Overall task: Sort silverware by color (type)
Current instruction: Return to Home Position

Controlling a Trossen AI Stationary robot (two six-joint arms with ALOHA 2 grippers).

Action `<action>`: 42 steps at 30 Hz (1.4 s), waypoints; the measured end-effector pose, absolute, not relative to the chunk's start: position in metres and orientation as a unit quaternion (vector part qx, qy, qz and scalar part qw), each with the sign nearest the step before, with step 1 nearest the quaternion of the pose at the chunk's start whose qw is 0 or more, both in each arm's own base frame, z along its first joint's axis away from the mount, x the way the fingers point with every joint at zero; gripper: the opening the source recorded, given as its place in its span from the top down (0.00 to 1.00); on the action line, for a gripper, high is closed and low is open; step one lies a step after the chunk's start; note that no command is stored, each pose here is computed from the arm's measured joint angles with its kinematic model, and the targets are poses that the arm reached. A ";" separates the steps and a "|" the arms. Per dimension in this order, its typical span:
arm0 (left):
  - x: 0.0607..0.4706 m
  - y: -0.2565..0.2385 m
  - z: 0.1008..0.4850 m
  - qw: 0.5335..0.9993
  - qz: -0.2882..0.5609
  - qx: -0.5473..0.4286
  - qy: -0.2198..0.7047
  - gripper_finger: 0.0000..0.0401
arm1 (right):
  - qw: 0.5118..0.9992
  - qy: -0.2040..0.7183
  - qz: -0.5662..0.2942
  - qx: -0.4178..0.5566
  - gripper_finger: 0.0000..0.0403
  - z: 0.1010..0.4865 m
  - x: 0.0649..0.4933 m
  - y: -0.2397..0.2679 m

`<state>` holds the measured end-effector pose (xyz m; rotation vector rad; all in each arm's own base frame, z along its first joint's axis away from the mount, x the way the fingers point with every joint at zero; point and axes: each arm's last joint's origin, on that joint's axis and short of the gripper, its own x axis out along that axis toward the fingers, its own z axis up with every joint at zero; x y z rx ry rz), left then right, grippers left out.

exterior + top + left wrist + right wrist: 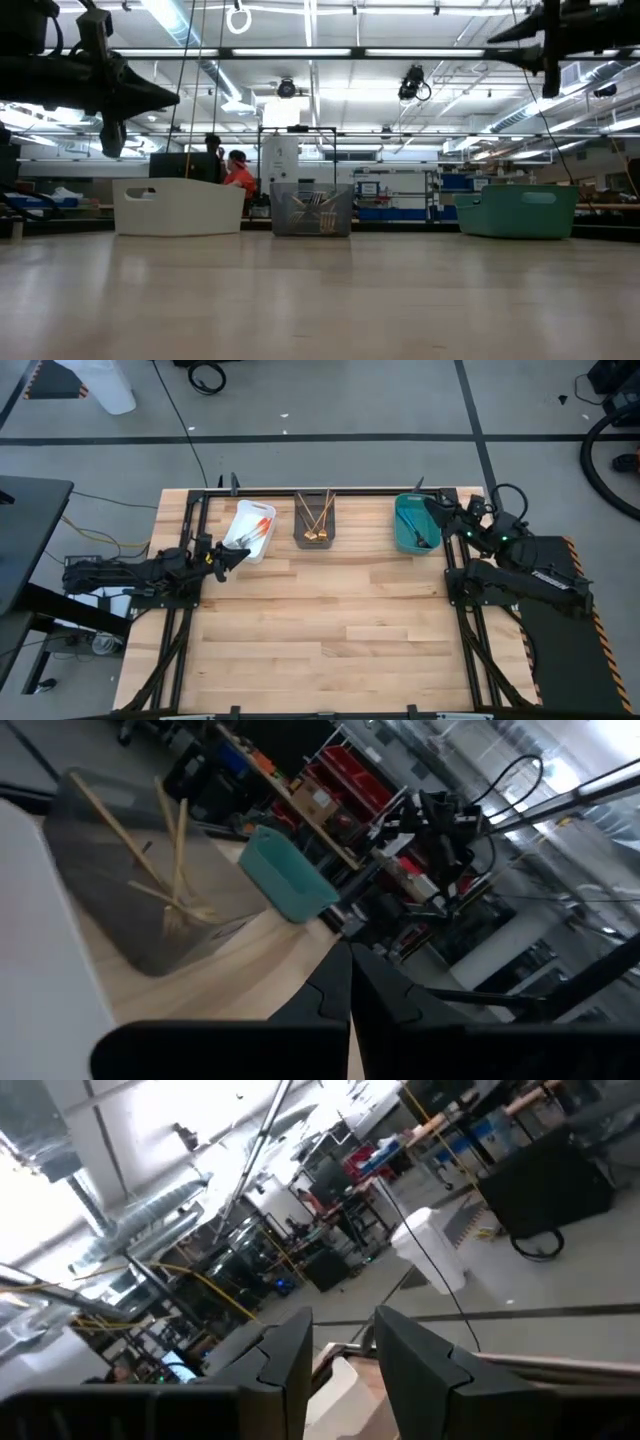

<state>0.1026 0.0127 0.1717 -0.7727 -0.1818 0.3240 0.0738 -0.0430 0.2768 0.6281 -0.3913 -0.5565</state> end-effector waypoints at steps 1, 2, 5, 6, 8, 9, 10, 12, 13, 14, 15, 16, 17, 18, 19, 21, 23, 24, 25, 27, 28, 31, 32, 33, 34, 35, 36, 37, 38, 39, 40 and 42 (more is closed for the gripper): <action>0.103 0.013 0.171 0.909 0.162 -0.374 -0.086 0.98 | 0.892 -0.190 -0.269 0.308 0.70 0.271 0.075 -0.044; 0.102 0.013 0.170 0.909 0.168 -0.373 -0.084 0.98 | 0.890 -0.190 -0.269 0.316 0.70 0.265 0.076 -0.044; 0.102 0.014 0.170 0.907 0.177 -0.373 -0.089 0.98 | 0.885 -0.197 -0.243 0.345 0.71 0.243 0.080 -0.045; 0.102 0.014 0.170 0.906 0.178 -0.373 -0.088 0.98 | 0.883 -0.204 -0.230 0.354 0.72 0.236 0.081 -0.045; 0.102 0.014 0.170 0.904 0.180 -0.376 -0.089 0.98 | 0.879 -0.216 -0.207 0.371 0.74 0.222 0.083 -0.045; 0.102 0.014 0.170 0.903 0.181 -0.380 -0.090 0.98 | 0.877 -0.222 -0.198 0.378 0.75 0.216 0.083 -0.045; 0.102 0.014 0.170 0.901 0.181 -0.384 -0.090 0.98 | 0.874 -0.231 -0.191 0.383 0.77 0.210 0.084 -0.045; 0.102 0.014 0.169 0.897 0.180 -0.393 -0.088 0.98 | 0.869 -0.246 -0.180 0.389 0.79 0.200 0.084 -0.045; 0.102 0.014 0.169 0.895 0.180 -0.399 -0.087 0.98 | 0.868 -0.248 -0.179 0.393 0.80 0.194 0.084 -0.045; 0.102 0.014 0.168 0.890 0.179 -0.409 -0.088 0.98 | 0.867 -0.236 -0.185 0.398 0.81 0.191 0.084 -0.045; 0.102 0.014 0.168 0.886 0.179 -0.419 -0.090 0.98 | 0.868 -0.226 -0.191 0.398 0.82 0.190 0.085 -0.045; 0.102 0.014 0.168 0.881 0.178 -0.428 -0.091 0.98 | 0.870 -0.222 -0.193 0.396 0.83 0.188 0.085 -0.046; 0.102 0.014 0.168 0.878 0.178 -0.435 -0.092 0.98 | 0.870 -0.218 -0.196 0.396 0.83 0.187 0.085 -0.046; 0.102 0.014 0.168 0.875 0.177 -0.441 -0.093 0.98 | 0.870 -0.213 -0.198 0.397 0.83 0.186 0.085 -0.046; 0.102 0.014 0.168 0.875 0.178 -0.440 -0.092 0.98 | 0.870 -0.207 -0.201 0.399 0.83 0.185 0.086 -0.046; 0.102 0.014 0.166 0.880 0.183 -0.431 -0.082 0.98 | 0.869 -0.201 -0.209 0.401 0.83 0.183 0.086 -0.046; 0.102 0.014 0.164 0.891 0.188 -0.408 -0.070 0.98 | 0.867 -0.199 -0.219 0.400 0.84 0.182 0.086 -0.047; 0.102 0.013 0.164 0.902 0.189 -0.382 -0.063 0.98 | 0.871 -0.193 -0.223 0.393 0.84 0.181 0.086 -0.047; 0.103 0.013 0.164 0.920 0.192 -0.337 -0.050 0.98 | 0.878 -0.182 -0.228 0.378 0.84 0.180 0.086 -0.047; 0.103 0.013 0.163 0.959 0.198 -0.205 -0.018 0.98 | 0.904 -0.145 -0.240 0.323 0.84 0.176 0.087 -0.047; 0.103 0.013 0.163 0.971 0.199 -0.129 -0.002 0.98 | 0.919 -0.120 -0.247 0.282 0.83 0.173 0.087 -0.047; 0.103 0.013 0.163 0.979 0.196 0.037 0.032 0.98 | 0.951 -0.042 -0.269 0.147 0.83 0.166 0.088 -0.047; 0.104 0.013 0.163 0.977 0.195 0.074 0.037 0.98 | 0.956 -0.032 -0.270 0.112 0.83 0.166 0.088 -0.047; 0.104 0.013 0.163 0.975 0.194 0.101 0.041 0.98 | 0.959 -0.024 -0.271 0.084 0.83 0.166 0.088 -0.047; 0.104 0.013 0.164 0.973 0.193 0.120 0.042 0.98 | 0.960 -0.017 -0.272 0.061 0.83 0.166 0.088 -0.047; 0.104 0.013 0.165 0.971 0.193 0.132 0.039 0.98 | 0.961 -0.014 -0.272 0.045 0.83 0.166 0.088 -0.047; 0.104 0.013 0.165 0.971 0.193 0.137 0.038 0.98 | 0.962 -0.012 -0.272 0.035 0.83 0.166 0.088 -0.047; 0.104 0.013 0.165 0.971 0.194 0.137 0.037 0.98 | 0.962 -0.010 -0.272 0.030 0.83 0.166 0.088 -0.047; 0.104 0.013 0.165 0.971 0.194 0.135 0.037 0.98 | 0.962 -0.009 -0.272 0.028 0.83 0.166 0.088 -0.047; 0.104 0.013 0.165 0.971 0.194 0.133 0.036 0.98 | 0.962 -0.010 -0.272 0.028 0.83 0.166 0.088 -0.047; 0.104 0.013 0.166 0.971 0.194 0.132 0.035 0.98 | 0.962 -0.009 -0.272 0.028 0.83 0.166 0.088 -0.047; 0.104 0.013 0.166 0.971 0.194 0.132 0.035 0.98 | 0.962 -0.009 -0.272 0.028 0.83 0.166 0.088 -0.047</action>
